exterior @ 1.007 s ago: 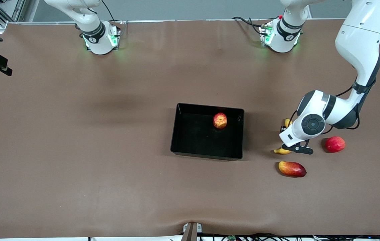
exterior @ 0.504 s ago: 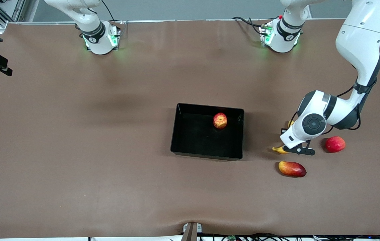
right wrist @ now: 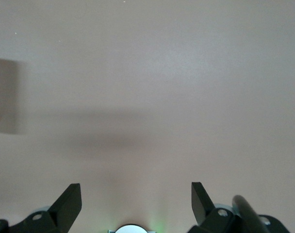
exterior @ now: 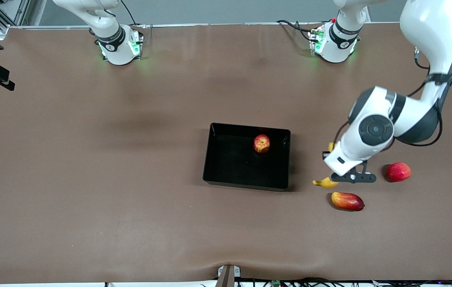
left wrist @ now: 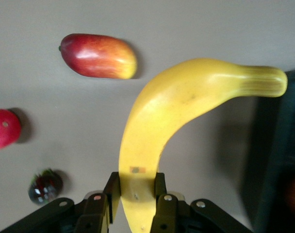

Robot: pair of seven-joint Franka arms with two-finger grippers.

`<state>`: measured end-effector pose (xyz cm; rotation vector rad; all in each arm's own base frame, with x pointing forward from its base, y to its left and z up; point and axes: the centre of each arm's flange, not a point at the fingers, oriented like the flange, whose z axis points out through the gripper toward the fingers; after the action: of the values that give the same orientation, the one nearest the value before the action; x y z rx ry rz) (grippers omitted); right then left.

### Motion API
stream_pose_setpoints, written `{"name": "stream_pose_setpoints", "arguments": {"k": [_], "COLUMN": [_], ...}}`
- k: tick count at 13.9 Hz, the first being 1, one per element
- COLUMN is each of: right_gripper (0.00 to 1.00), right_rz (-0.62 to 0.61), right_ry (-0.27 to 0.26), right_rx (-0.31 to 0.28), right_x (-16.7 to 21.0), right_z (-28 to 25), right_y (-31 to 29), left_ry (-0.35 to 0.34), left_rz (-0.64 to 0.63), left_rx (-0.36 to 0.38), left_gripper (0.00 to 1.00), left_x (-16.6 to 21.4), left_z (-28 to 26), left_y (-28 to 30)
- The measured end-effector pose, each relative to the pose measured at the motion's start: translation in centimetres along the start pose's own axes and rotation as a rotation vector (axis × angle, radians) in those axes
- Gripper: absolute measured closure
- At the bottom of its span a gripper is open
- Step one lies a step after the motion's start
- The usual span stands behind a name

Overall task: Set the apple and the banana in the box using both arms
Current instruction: 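Lift the banana and carry it over the box with the left gripper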

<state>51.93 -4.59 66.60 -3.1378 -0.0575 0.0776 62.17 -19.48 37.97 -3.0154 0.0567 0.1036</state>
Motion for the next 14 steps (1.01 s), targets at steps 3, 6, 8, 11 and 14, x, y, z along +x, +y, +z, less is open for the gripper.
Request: {"name": "stream_pose_setpoints", "arguments": {"k": [3,6,8,11,14], "right_gripper": [0.00,0.00,0.00,0.00,0.00], "right_rz": [0.000,0.001,0.001,0.001,0.001], "right_ry": [0.000,0.000,0.000,0.000,0.000], "right_rx": [0.000,0.000,0.000,0.000,0.000], "right_x": [0.0,0.0,0.0,0.0,0.0], "right_z": [0.0,0.0,0.0,0.0,0.0], "right_y": [0.0,0.0,0.1,0.1,0.1], "left_ry": [0.006,-0.005,-0.024,-0.024,0.032], "left_rz": [-0.050,-0.065,-0.089,-0.102,-0.123], "left_rx": [-0.086,-0.099,-0.113,-0.129,-0.132], "left_gripper": [0.67,0.67,0.67,0.67,0.67], "left_x": [-2.1,-6.0,-8.3,-8.6,-7.3], "left_z": [-5.7,-6.1,-5.3,-2.7,0.7], "left_y": [6.5,16.1,22.0,26.6,28.6]}}
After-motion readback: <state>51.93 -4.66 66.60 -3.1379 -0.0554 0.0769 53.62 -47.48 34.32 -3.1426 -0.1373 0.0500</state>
